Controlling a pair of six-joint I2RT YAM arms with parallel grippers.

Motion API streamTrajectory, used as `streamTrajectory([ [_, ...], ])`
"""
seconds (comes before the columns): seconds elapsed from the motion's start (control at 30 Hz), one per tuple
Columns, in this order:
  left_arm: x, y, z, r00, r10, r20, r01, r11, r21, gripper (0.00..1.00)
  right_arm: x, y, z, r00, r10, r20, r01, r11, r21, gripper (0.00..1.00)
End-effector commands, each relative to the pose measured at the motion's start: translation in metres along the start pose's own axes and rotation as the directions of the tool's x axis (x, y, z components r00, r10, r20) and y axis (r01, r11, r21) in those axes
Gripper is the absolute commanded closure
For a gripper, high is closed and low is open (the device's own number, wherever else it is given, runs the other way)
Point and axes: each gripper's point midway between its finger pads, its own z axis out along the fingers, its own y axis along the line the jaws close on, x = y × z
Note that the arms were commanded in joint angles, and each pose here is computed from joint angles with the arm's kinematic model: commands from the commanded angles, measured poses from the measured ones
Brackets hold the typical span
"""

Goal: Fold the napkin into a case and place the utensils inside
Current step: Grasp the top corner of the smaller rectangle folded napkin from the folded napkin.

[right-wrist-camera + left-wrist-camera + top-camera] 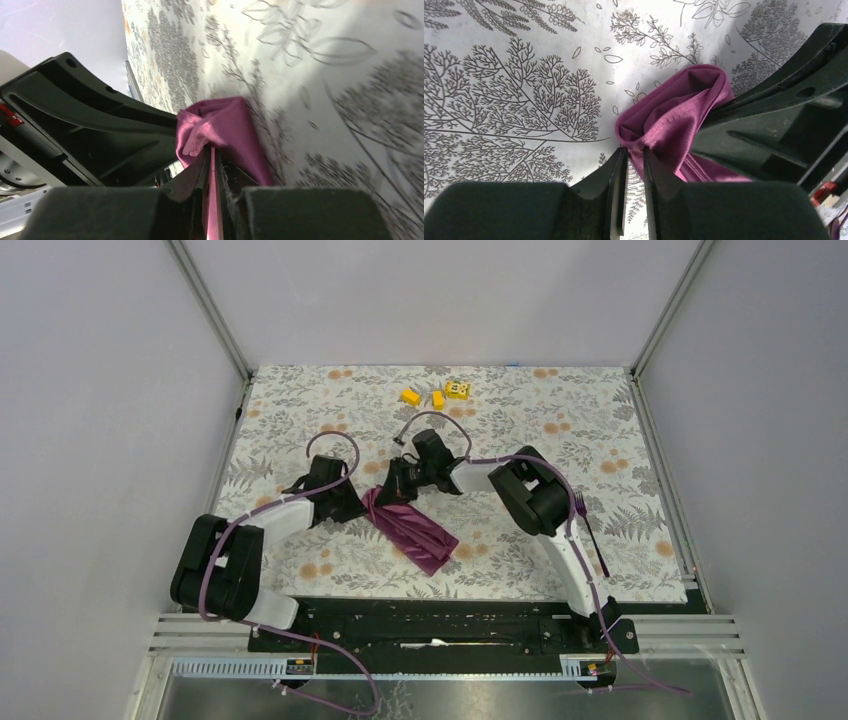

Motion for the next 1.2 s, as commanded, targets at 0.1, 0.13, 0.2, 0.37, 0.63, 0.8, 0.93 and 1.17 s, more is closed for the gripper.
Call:
streamTrajectory([
  [0.1, -0.005, -0.012, 0.017, 1.0, -0.006, 0.025, 0.004, 0.998, 0.064, 0.78, 0.0, 0.018, 0.031, 0.999, -0.023, 0.037, 0.026, 0.996, -0.082, 0.87],
  [0.13, -0.005, -0.012, 0.016, 1.0, -0.004, 0.026, 0.002, 0.998, 0.065, 0.78, 0.0, 0.017, 0.03, 0.998, -0.023, 0.053, 0.028, 0.996, -0.084, 0.85],
  [0.2, -0.006, -0.013, 0.013, 1.0, 0.002, 0.028, -0.004, 0.998, 0.07, 0.78, -0.001, 0.016, 0.026, 0.996, -0.035, 0.079, 0.041, 0.996, -0.078, 0.8],
  [0.37, -0.021, -0.014, -0.02, 0.994, -0.011, 0.104, 0.006, 0.999, 0.044, 0.64, -0.005, 0.0, 0.015, 0.994, -0.007, 0.106, 0.011, 0.999, -0.035, 0.8],
  [0.63, -0.045, -0.032, -0.034, 0.992, 0.034, 0.119, -0.04, 0.998, 0.043, 0.68, -0.006, -0.009, 0.007, 0.992, 0.023, 0.121, -0.018, 0.999, -0.037, 0.85],
  [0.8, -0.047, -0.032, -0.022, 0.994, 0.04, 0.102, -0.043, 0.999, 0.029, 0.68, -0.007, -0.008, 0.007, 0.993, 0.018, 0.12, -0.013, 0.999, -0.038, 0.85],
  [0.93, -0.048, -0.034, -0.014, 0.994, 0.05, 0.1, -0.054, 0.998, 0.029, 0.69, -0.008, -0.008, 0.009, 0.993, 0.02, 0.119, -0.016, 0.999, -0.039, 0.87],
  [1.17, -0.047, -0.034, -0.004, 0.994, 0.061, 0.091, -0.062, 0.998, 0.013, 0.77, -0.007, -0.01, 0.01, 0.993, 0.021, 0.115, -0.017, 0.999, -0.038, 0.88],
])
